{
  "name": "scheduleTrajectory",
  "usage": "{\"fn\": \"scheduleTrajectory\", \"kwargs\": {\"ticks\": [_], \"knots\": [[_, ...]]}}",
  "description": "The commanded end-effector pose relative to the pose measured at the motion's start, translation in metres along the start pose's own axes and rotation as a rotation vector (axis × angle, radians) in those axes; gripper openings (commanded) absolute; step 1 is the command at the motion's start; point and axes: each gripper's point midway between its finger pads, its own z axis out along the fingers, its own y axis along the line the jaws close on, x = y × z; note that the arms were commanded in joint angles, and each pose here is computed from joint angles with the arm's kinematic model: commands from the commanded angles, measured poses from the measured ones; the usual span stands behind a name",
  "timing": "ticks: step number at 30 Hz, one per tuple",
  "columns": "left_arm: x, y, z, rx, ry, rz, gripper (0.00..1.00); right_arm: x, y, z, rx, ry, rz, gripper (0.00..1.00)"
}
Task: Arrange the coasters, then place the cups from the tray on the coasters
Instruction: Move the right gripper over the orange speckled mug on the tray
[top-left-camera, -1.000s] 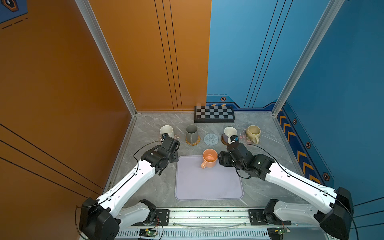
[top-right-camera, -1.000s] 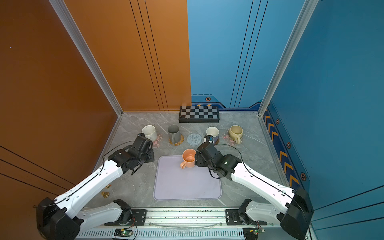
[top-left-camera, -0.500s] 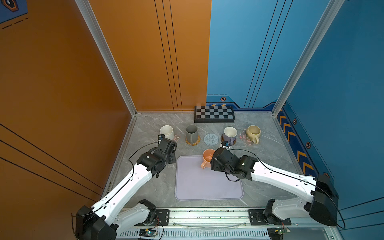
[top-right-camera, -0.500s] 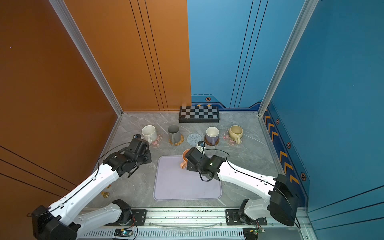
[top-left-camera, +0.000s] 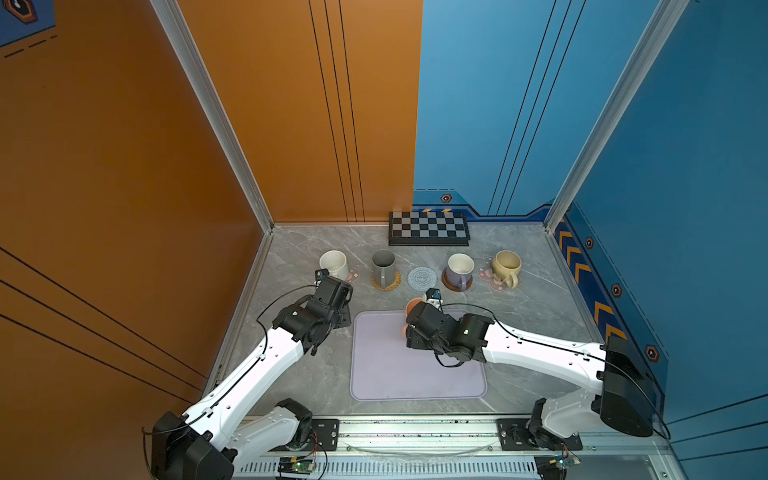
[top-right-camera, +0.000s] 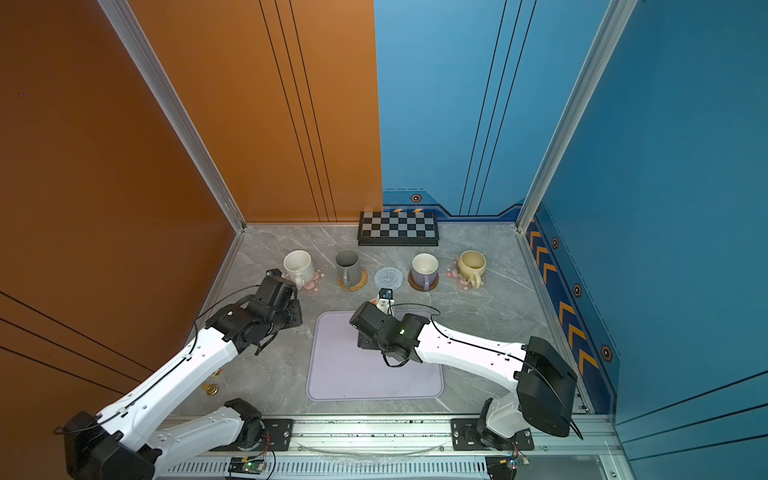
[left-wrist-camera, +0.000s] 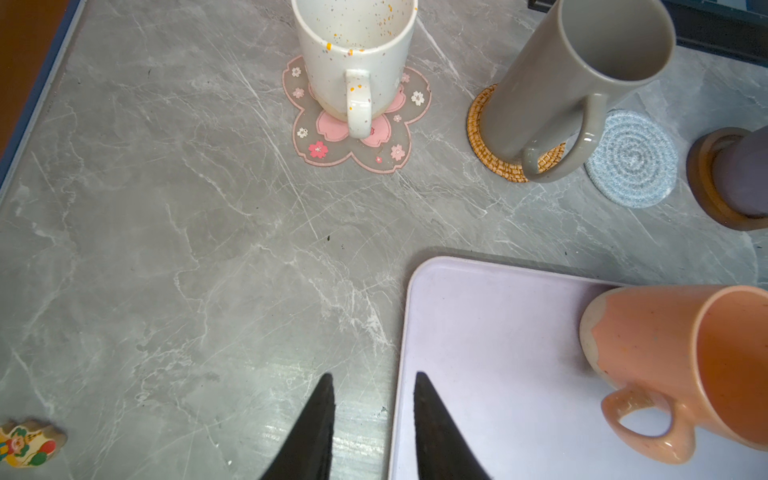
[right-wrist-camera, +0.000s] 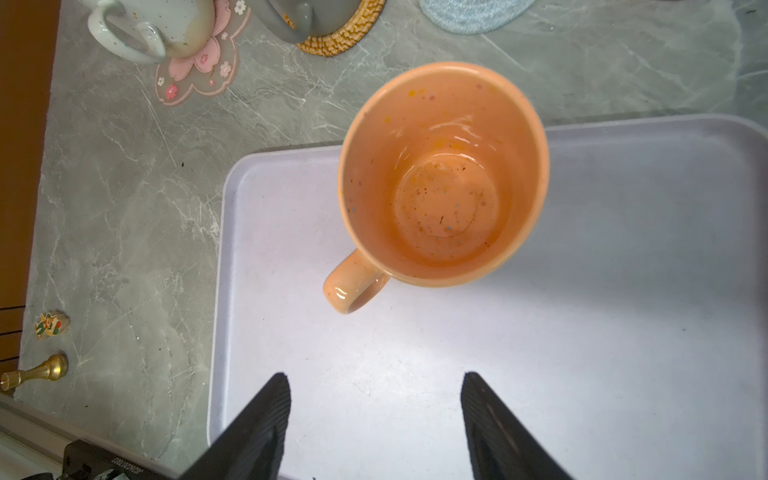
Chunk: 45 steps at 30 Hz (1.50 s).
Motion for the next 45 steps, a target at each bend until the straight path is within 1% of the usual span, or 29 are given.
{"fn": "scheduleTrajectory", "kwargs": {"ticks": [1,10,22,31,37,45], "knots": [[0.009,0.003,0.001,0.005,0.033,-0.003,0.33,-0.003,0.010,0.006,0.004,-0.009,0.009,0.68],[0.010,0.008,0.000,0.010,0.034,0.003,0.33,0.000,0.027,0.017,0.033,0.028,-0.045,0.66],[0.018,0.012,0.006,0.012,0.066,-0.008,0.33,0.007,0.019,0.028,0.142,0.079,-0.049,0.61],[0.018,0.016,0.006,0.011,0.065,-0.016,0.33,0.003,0.006,0.033,0.231,0.042,-0.039,0.61],[0.022,0.022,0.009,-0.001,0.077,-0.021,0.33,-0.004,0.002,0.035,0.290,-0.029,-0.014,0.59],[0.026,0.028,0.010,0.001,0.081,-0.047,0.33,0.002,0.001,0.041,0.333,-0.007,-0.032,0.59]]}}
